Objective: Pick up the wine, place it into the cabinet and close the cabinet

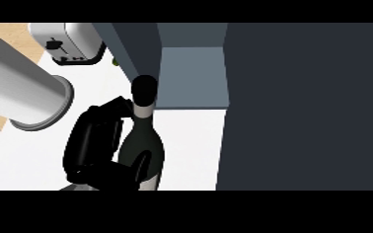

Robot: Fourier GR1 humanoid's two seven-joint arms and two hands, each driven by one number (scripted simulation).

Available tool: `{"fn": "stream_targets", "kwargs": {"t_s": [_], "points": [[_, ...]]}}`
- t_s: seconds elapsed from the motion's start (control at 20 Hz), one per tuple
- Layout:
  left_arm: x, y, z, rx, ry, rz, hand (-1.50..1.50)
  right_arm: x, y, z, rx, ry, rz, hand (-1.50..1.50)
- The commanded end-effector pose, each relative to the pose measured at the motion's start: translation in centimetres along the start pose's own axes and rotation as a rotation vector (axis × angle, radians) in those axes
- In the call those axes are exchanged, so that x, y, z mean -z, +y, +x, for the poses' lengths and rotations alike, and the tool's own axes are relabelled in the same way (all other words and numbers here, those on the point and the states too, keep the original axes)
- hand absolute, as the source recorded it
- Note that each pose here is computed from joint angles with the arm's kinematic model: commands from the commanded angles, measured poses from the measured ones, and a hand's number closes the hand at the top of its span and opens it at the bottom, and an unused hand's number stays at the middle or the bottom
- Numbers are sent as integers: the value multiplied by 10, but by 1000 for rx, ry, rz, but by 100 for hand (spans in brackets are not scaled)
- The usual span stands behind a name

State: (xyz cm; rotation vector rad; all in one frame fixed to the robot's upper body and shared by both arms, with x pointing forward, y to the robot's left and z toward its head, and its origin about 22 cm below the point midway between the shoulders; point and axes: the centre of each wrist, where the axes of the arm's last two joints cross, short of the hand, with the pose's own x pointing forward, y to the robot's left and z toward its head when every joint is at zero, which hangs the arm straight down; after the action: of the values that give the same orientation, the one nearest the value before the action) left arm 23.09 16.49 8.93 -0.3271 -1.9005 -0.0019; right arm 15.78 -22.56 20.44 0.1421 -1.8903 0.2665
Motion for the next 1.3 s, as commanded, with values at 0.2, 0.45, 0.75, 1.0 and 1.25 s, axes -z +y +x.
{"fn": "stream_targets", "kwargs": {"t_s": [0.2,0.45,0.75,1.0,1.25], "points": [[30,-55,14,-25,-5,8,150,-22,-4,24,54,-42,42,-150],[55,-74,14,9,-10,15,150,-24,5,21,59,-47,38,-150],[64,-90,10,22,-18,61,150,-22,4,19,62,-61,54,-150],[74,-93,-11,76,-22,64,150,-26,-1,14,41,-52,50,-150],[81,-112,-11,86,-22,99,150,-18,-4,9,49,-64,52,-150]]}}
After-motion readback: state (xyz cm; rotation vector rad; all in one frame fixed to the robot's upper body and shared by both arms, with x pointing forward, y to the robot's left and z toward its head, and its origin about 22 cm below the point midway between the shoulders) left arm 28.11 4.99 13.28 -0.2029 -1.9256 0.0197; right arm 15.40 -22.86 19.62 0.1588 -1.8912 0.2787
